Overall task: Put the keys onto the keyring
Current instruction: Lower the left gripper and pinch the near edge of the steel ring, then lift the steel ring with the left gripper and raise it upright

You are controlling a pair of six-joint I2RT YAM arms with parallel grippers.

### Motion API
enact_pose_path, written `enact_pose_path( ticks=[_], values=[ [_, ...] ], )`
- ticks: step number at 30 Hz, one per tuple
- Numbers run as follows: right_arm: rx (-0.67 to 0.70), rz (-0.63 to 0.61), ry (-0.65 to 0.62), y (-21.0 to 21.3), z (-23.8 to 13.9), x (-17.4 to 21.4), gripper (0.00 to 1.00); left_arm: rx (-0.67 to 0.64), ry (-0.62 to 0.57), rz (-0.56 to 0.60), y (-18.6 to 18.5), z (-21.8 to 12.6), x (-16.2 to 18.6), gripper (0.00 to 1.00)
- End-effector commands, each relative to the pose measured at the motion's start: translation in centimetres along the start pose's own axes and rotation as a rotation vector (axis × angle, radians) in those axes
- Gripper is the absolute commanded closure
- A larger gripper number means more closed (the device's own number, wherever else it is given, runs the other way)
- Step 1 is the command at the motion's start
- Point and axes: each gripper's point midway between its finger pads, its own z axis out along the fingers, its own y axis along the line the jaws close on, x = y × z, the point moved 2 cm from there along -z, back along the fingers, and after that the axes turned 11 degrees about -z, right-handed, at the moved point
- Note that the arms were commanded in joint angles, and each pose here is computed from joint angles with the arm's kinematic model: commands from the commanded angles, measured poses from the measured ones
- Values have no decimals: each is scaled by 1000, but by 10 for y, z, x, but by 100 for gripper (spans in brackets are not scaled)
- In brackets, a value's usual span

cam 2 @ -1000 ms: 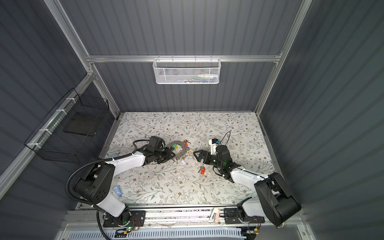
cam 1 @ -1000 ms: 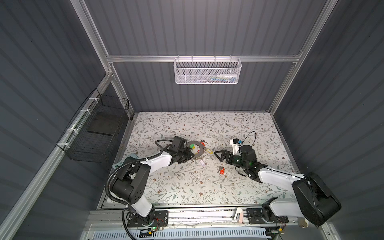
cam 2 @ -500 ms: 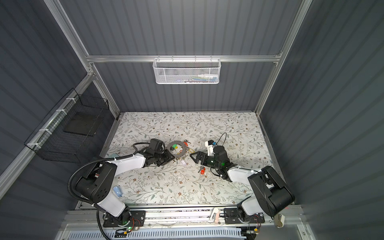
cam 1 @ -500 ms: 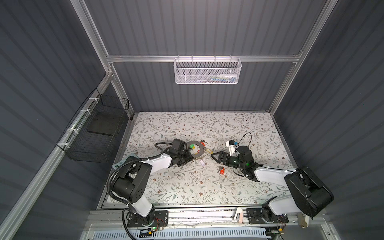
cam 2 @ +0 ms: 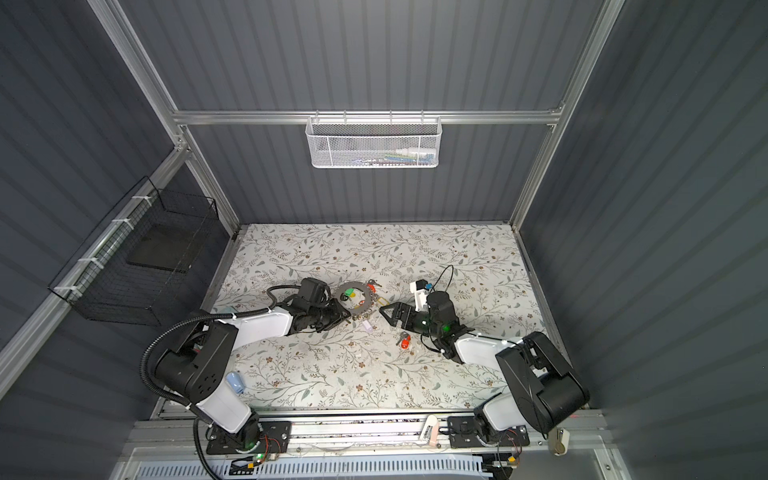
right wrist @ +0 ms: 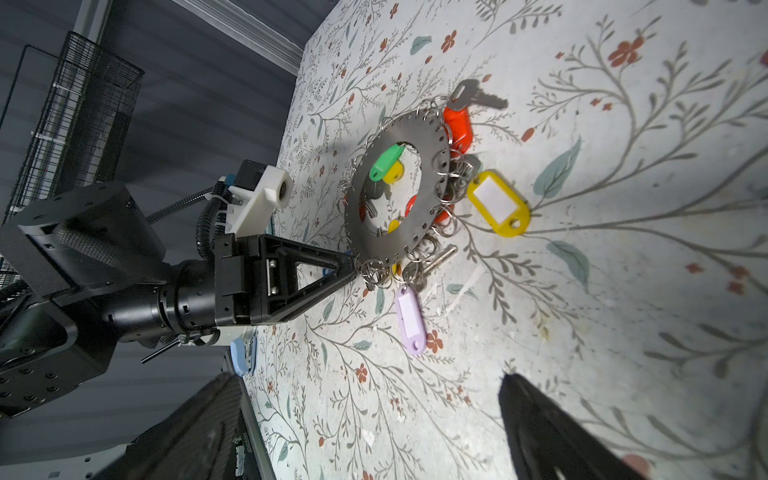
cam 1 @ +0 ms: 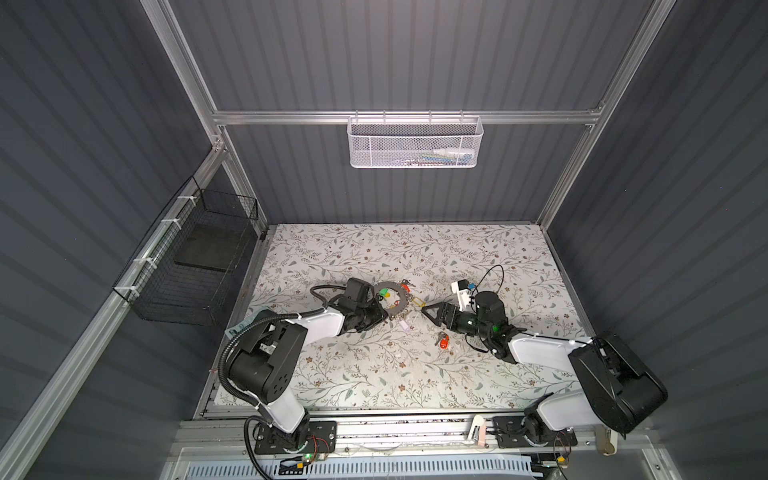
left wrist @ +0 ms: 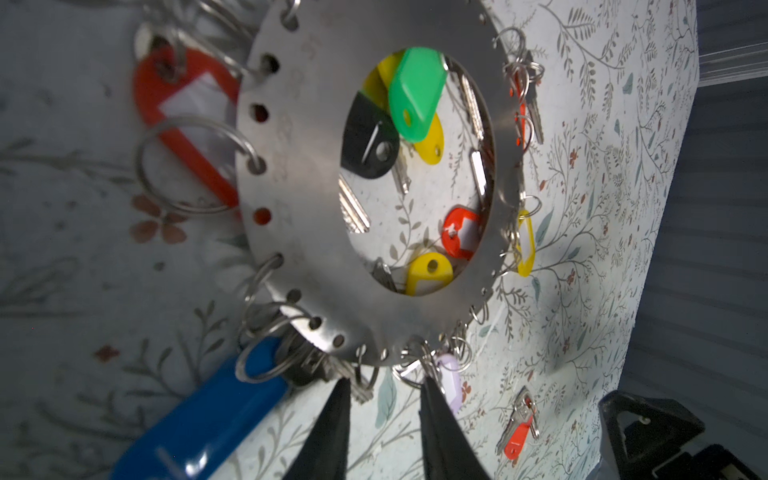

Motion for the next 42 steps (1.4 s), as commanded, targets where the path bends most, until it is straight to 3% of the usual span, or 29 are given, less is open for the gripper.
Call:
enact_pose_path(
  ticks=[1,16,23,29,36,42],
  values=[
    [-21,-14,-7,6,3,-6,1,-16,29,-20,9,7,7,70],
    [-15,-12,-5,5,4,-6,1,-5,34,-23,9,13,9,76],
    [-13,-13,-1,4,4,-5,1,-17,19,-41,13,16,7,84],
    [-12,-16,-2,4,4,-6,1,-66,-35,-45,19,7,1,96],
    [-15,-24,-8,6,2,-7,1,-137,-70,35,12,-23,-4,100],
    [7,-53,-28,6,-3,-10,1,-216,-17,221,-11,-56,-6,100]
  ],
)
